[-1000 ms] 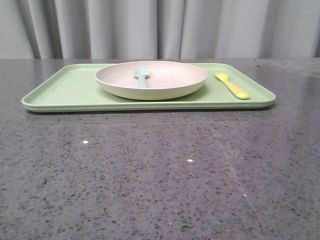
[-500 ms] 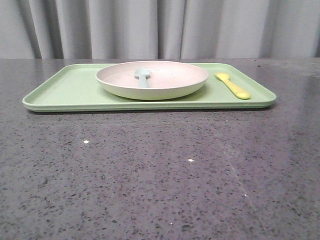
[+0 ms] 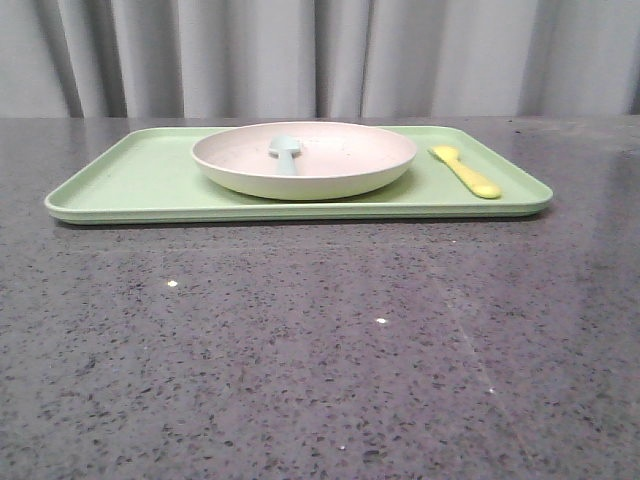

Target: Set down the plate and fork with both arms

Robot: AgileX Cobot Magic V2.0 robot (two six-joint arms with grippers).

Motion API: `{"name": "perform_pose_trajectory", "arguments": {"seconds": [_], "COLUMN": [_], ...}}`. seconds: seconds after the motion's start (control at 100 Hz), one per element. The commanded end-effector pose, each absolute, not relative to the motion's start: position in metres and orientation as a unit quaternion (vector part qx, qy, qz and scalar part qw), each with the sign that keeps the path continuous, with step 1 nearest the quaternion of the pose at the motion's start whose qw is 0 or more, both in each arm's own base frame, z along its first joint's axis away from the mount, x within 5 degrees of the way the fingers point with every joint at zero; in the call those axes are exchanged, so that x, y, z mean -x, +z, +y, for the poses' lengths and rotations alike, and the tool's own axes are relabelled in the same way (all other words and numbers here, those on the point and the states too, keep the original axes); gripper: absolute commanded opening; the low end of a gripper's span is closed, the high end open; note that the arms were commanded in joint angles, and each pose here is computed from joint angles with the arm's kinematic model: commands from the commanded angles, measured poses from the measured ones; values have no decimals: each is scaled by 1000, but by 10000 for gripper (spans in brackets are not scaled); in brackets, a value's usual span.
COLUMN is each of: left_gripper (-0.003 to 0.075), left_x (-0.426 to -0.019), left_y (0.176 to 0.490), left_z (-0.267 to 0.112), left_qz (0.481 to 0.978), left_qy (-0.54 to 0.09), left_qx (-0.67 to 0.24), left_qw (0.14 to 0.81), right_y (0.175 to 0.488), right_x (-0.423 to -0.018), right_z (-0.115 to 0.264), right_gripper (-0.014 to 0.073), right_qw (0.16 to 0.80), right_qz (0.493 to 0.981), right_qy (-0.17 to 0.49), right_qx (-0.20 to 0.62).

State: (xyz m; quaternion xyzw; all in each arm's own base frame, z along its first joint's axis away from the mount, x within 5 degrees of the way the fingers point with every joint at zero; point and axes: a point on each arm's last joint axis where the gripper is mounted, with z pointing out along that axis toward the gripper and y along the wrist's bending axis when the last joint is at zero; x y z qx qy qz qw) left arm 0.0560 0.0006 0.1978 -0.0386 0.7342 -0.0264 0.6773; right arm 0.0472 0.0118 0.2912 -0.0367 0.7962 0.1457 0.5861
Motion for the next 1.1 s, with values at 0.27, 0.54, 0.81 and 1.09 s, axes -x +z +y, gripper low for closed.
{"name": "perform_pose_trajectory", "arguments": {"seconds": [0.27,0.54,0.81,1.09], "left_gripper": [-20,-20,-20,-20], "left_x": [-54,-54,-54,-54], "left_y": [204,204,204,204], "left_z": [1,1,1,1], "left_qz": [695,695,695,695], "left_qy": [-29,-29,-29,-29], "left_qx": [40,40,40,40], "left_qw": [718,718,718,718], "right_y": [285,271,238,211], "right_x": [-56,-67,-60,-54], "right_z": [11,7,4,4], "right_gripper": [-69,-69,-69,-69], "right_qw": [621,727,748,754], "right_qz": [773,682,660,653], "right_qy": [132,78,63,64], "right_qx": [8,-1,-8,-8]}}
